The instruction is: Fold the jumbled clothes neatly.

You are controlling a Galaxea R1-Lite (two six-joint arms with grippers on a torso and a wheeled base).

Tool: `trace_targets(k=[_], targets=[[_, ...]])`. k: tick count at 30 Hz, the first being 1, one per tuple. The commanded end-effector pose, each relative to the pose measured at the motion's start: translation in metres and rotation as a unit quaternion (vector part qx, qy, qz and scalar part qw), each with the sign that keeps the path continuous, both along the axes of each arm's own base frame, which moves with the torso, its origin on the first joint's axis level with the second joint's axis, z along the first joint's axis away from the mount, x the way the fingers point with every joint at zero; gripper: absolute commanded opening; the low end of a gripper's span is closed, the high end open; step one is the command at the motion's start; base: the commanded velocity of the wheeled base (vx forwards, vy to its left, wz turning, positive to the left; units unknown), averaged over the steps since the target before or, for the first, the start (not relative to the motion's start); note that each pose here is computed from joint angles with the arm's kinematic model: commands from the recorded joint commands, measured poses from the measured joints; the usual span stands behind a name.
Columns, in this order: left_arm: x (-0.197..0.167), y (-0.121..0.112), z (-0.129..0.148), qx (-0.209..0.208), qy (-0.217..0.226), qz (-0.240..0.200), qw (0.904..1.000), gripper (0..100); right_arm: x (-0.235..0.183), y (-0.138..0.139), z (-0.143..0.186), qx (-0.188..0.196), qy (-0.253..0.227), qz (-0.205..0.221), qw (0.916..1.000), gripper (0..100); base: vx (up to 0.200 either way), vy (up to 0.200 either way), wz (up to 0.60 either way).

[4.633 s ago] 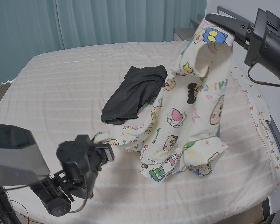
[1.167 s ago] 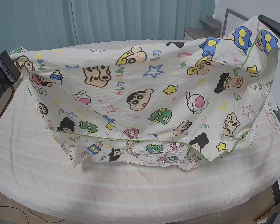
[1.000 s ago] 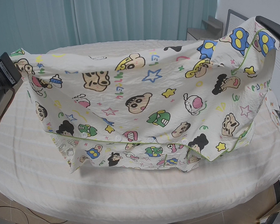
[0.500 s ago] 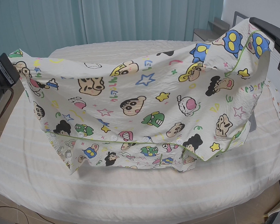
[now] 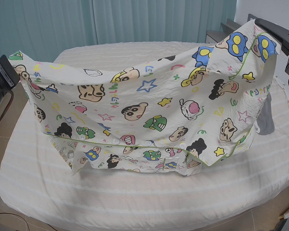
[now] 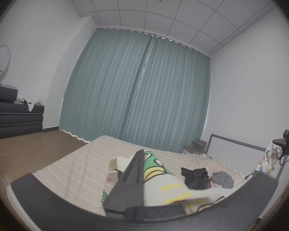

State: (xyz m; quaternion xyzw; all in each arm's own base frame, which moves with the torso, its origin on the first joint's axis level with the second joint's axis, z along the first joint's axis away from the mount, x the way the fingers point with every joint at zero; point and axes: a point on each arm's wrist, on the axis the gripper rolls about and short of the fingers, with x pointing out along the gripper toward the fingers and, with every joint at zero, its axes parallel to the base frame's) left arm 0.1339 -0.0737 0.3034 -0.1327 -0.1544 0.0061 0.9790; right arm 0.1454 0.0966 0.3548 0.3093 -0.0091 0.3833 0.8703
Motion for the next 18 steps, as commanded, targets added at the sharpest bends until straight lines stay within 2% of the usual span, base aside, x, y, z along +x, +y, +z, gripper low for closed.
trace_targets(k=[1,18], targets=[[0.0006,0.0001,-0.0002,-0.001,0.000,0.001,1.0000,0,0.0018,0.0015,-0.0009,-0.002,0.001,0.001,1.0000,0,0.000,0.200,0.00],[0.0012,0.0012,-0.0006,-0.001,0.001,0.006,1.0000,0,0.0002,0.0018,-0.0004,-0.005,-0.003,0.003,1.0000,0,0.000,0.200,0.00]])
